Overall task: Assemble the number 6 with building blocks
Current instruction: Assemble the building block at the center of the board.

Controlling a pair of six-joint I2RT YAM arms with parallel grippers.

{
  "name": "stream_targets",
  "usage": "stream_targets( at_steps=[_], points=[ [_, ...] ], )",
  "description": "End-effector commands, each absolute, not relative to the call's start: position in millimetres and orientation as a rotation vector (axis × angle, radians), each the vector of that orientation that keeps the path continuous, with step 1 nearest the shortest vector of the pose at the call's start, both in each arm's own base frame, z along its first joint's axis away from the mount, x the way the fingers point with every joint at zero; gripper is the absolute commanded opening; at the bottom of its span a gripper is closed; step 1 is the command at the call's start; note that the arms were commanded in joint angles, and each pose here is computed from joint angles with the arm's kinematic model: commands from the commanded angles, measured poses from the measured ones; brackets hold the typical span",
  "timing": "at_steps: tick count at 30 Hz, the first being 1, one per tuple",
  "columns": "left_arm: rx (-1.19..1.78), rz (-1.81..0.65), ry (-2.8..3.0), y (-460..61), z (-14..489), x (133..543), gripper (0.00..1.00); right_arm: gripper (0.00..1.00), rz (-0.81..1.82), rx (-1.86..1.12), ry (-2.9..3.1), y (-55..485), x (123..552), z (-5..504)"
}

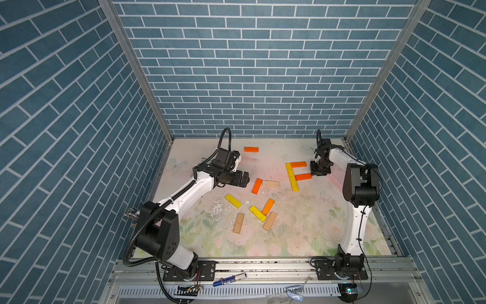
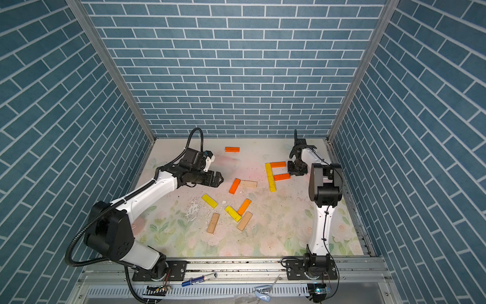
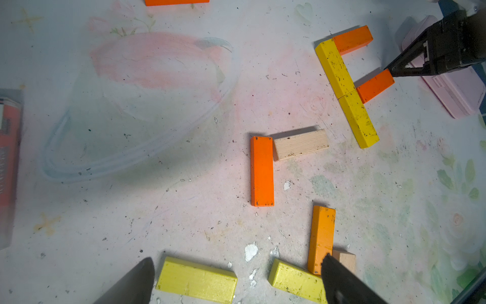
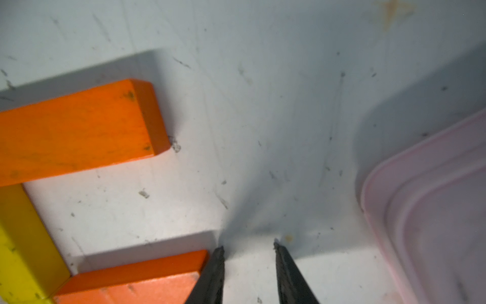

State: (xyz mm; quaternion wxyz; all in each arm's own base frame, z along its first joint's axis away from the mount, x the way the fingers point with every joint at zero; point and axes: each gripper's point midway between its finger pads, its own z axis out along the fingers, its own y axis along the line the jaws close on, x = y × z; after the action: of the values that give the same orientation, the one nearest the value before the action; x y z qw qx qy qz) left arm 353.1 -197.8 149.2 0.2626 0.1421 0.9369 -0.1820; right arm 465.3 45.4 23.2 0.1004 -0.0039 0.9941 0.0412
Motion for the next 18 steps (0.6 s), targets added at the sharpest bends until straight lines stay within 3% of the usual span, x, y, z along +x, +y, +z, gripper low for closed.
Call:
stream_targets(
  at_steps=[1, 18],
  points=[
    [0.377, -0.489, 2.526, -197.1, 154.3, 358.4, 0.99, 0.35, 0.132, -0.072, 3.014, 45.9, 452.5, 6.4],
    [0.374, -0.494, 2.527, -197.5, 153.8, 358.7, 0.99, 0.37, 0.170, -0.075, 3.032, 49.9, 448.2, 3.1]
  ],
)
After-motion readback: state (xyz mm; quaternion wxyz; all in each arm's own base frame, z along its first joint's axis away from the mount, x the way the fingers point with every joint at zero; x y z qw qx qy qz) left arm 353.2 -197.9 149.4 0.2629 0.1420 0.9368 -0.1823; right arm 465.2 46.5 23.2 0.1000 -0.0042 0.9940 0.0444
